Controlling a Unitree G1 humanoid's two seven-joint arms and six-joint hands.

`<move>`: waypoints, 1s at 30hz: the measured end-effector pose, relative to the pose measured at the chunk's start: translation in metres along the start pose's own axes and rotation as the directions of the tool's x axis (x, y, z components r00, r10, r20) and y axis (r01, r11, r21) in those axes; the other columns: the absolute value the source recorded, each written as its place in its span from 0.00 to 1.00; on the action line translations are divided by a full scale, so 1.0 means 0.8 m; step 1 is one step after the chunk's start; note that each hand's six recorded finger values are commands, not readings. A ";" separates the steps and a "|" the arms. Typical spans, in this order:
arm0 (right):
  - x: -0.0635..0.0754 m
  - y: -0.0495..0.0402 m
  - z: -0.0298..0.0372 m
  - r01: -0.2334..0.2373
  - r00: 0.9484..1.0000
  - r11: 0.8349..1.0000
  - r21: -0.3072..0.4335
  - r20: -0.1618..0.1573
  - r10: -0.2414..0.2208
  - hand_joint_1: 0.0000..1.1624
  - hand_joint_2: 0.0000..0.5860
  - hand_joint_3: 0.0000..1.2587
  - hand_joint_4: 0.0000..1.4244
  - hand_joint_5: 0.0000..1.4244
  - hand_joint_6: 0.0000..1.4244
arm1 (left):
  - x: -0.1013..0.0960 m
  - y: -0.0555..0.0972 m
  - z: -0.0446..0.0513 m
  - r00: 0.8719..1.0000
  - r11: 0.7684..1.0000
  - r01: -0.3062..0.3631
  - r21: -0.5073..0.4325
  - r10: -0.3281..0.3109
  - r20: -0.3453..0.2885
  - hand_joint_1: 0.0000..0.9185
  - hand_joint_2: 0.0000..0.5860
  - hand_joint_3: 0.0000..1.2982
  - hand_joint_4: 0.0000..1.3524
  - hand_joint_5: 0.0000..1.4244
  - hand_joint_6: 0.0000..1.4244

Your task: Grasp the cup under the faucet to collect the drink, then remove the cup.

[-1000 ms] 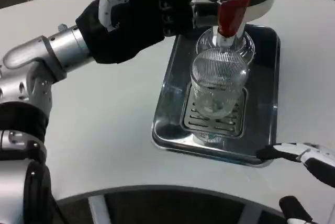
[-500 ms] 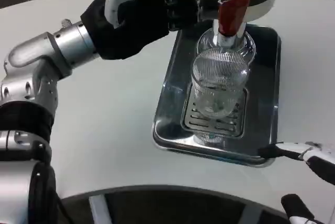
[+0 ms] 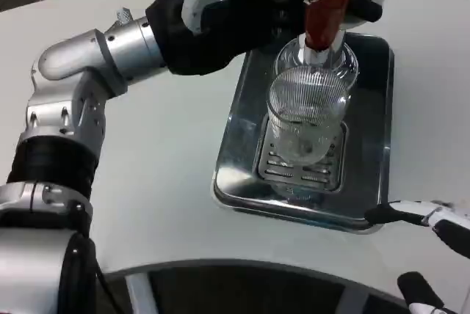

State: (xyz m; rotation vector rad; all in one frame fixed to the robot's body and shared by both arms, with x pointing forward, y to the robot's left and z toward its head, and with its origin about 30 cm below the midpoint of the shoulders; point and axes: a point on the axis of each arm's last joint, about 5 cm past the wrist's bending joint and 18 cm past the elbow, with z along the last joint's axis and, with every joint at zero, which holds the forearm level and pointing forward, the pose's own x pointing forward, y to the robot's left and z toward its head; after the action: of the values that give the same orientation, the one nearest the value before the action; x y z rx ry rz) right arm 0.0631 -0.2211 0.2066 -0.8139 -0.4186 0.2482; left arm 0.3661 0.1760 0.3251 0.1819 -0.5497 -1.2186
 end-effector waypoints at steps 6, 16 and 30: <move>0.000 0.000 0.0000 0.001 1.000 1.000 0.002 -0.001 -0.001 0.49 0.90 0.25 0.16 0.13 0.07 | 0.003 -0.005 0.000 1.000 0.999 0.015 0.030 -0.015 -0.005 0.01 0.00 0.15 0.10 0.15 0.04; 0.000 0.001 0.0001 0.002 1.000 1.000 0.008 -0.001 -0.002 0.49 0.90 0.25 0.16 0.13 0.07 | 0.003 -0.012 0.001 1.000 0.993 0.021 0.113 -0.018 -0.022 0.00 0.00 0.13 0.08 0.13 0.02; 0.001 0.004 0.0005 0.005 1.000 1.000 0.024 0.007 -0.005 0.49 0.90 0.25 0.16 0.14 0.07 | 0.003 -0.019 0.004 0.999 0.977 0.019 0.213 -0.010 -0.046 0.00 0.00 0.13 0.07 0.12 0.01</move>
State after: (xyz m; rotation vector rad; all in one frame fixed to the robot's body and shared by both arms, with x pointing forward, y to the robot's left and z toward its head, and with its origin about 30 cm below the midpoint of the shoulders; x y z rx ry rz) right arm 0.0636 -0.2183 0.2046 -0.7886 -0.4234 0.2513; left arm 0.3528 0.1691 0.3220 0.3954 -0.6410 -1.1658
